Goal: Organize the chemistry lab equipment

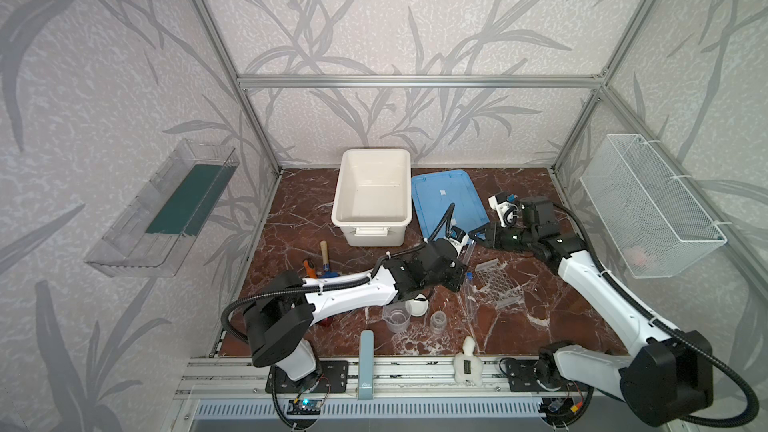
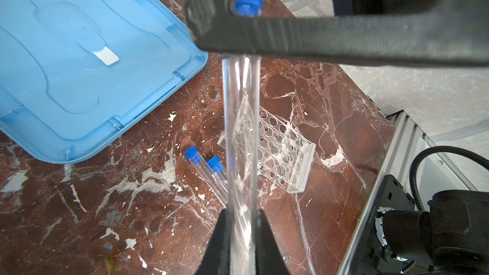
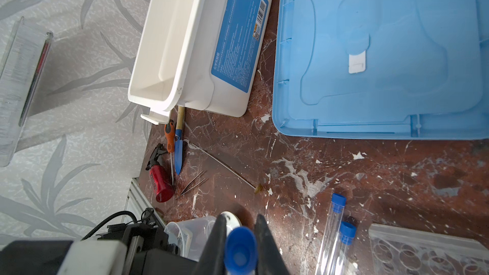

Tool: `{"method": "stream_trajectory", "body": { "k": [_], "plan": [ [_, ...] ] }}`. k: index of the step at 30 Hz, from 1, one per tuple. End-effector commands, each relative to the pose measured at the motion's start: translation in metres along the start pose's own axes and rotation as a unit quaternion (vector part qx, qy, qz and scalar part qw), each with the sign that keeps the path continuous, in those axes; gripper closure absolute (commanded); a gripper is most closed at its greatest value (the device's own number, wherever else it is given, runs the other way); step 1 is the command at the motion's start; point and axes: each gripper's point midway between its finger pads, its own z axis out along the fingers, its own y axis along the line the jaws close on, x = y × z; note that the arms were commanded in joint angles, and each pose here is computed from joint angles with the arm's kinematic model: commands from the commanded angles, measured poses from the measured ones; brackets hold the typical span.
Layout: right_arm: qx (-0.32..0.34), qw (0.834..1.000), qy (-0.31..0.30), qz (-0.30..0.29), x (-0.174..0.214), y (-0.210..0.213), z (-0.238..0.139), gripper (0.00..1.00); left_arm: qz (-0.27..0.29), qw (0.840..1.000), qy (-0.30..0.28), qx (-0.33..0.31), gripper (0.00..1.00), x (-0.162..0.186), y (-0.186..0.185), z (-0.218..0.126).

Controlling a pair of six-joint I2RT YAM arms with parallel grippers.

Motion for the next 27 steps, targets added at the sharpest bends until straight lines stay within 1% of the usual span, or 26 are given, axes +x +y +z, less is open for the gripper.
{"method": "stream_trajectory", "body": {
  "k": [1,2,3,4,5,6,8,10,12,15,18,24,27],
  "plan": [
    [-0.006,1.0,-0.006,-0.01,0.002,0.004,-0.003,0.85,-0.005,1.0,-0.01,0.009,0.82,-0.013,-0.006,-0.001],
    [-0.004,1.0,-0.01,-0.013,0.001,0.004,-0.005,0.85,-0.005,1.0,-0.01,0.012,0.76,-0.013,-0.007,-0.001],
    [0.001,1.0,-0.015,-0.016,0.0,0.003,-0.006,0.85,-0.007,1.0,-0.014,0.015,0.6,-0.015,-0.009,-0.002],
    [0.007,1.0,-0.021,-0.021,-0.001,0.001,-0.008,0.85,-0.011,1.0,-0.017,0.019,0.43,-0.016,-0.01,-0.003],
    [0.018,0.999,-0.031,-0.029,-0.003,-0.001,-0.011,0.84,-0.016,0.999,-0.022,0.024,0.19,-0.019,-0.012,-0.005],
    [0.029,0.998,-0.042,-0.041,-0.006,-0.002,-0.015,0.85,-0.024,0.999,-0.026,0.03,0.01,-0.022,-0.015,-0.008],
    [0.056,0.993,-0.073,-0.077,-0.015,-0.004,-0.027,0.84,-0.06,0.997,-0.037,0.025,0.01,-0.032,-0.015,-0.014],
    [0.094,0.982,-0.114,-0.116,-0.025,-0.008,-0.042,0.84,-0.107,0.993,-0.048,0.028,0.01,-0.041,-0.017,-0.019],
    [0.142,0.963,-0.165,-0.156,-0.037,-0.015,-0.061,0.84,-0.153,0.987,-0.051,0.026,0.01,-0.047,-0.018,-0.023],
    [0.194,0.932,-0.229,-0.203,-0.048,-0.023,-0.084,0.83,-0.208,0.976,-0.053,0.022,0.01,-0.05,-0.017,-0.026],
    [0.221,0.909,-0.269,-0.231,-0.052,-0.029,-0.097,0.83,-0.21,0.976,-0.041,0.024,0.01,-0.048,-0.023,-0.024],
    [0.221,0.889,-0.312,-0.254,-0.049,-0.038,-0.094,0.83,-0.198,0.98,0.004,0.003,0.01,-0.023,-0.025,-0.007],
    [0.231,0.879,-0.323,-0.262,-0.05,-0.045,-0.092,0.84,-0.198,0.98,0.02,-0.017,0.01,-0.012,-0.018,0.001]
  ]
}}
